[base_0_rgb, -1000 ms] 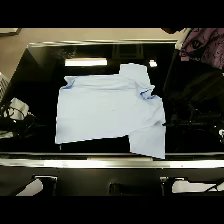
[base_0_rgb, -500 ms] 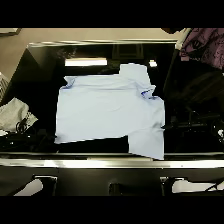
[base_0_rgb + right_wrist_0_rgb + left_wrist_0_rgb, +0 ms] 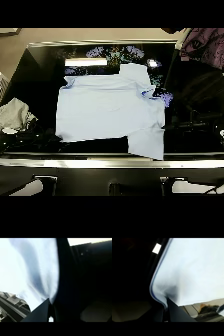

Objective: Fold the clothes and pants, and hang the long-sleeved shirts on hangers.

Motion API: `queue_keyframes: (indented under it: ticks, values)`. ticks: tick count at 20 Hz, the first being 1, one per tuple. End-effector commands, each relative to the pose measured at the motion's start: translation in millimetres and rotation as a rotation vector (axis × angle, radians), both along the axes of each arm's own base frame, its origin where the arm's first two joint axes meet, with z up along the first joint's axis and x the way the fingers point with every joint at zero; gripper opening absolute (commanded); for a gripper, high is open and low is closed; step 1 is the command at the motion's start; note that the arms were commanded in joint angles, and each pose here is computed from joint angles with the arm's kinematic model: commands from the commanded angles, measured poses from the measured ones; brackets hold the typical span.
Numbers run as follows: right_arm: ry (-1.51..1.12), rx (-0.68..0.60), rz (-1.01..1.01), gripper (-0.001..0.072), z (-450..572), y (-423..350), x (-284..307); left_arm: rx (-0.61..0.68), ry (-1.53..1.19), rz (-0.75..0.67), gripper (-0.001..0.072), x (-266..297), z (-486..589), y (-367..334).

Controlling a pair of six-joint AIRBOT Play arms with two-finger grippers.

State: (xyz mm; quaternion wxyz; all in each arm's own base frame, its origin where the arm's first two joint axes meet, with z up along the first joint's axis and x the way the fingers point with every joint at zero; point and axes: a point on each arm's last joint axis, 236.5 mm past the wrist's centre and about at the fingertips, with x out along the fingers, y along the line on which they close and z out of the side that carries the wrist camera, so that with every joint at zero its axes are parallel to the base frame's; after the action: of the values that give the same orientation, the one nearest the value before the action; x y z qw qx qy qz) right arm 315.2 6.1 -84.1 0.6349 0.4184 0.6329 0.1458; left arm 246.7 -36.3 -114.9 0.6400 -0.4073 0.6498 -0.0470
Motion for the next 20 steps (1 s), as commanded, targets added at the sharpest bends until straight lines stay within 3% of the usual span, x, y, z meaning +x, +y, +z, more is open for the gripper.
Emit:
queue_keyframes:
  ticks: [1,3,6,9,11,13,16,20]
  values:
    - [-0.052,0.002,0.021,0.0035,22,7,2,0.015,-0.042,-0.012,0.0017,15,5,-3]
    - [-0.174,-0.033,0.043,0.0034,46,29,25,0.048,-0.128,-0.039,0.0016,43,28,-3]
    - [-0.45,-0.215,0.096,0.0034,109,60,87,0.116,-0.337,-0.057,0.0015,117,105,0]
    - [-0.831,-0.432,0.055,0.0034,251,67,160,0.255,-0.67,-0.041,0.0014,196,250,16]
    - [-1.096,-0.535,-0.036,0.0034,375,62,179,0.413,-0.877,-0.011,0.0014,215,358,35]
    - [-1.285,-0.581,-0.134,0.0034,483,52,158,0.569,-1.024,0.068,0.0015,202,456,58]
    - [-1.524,-0.641,-0.235,0.0034,601,45,79,0.765,-1.158,0.208,0.0015,143,558,85]
    - [-1.664,-0.672,-0.375,0.0034,667,36,-53,0.907,-1.258,0.328,0.0015,43,608,93]
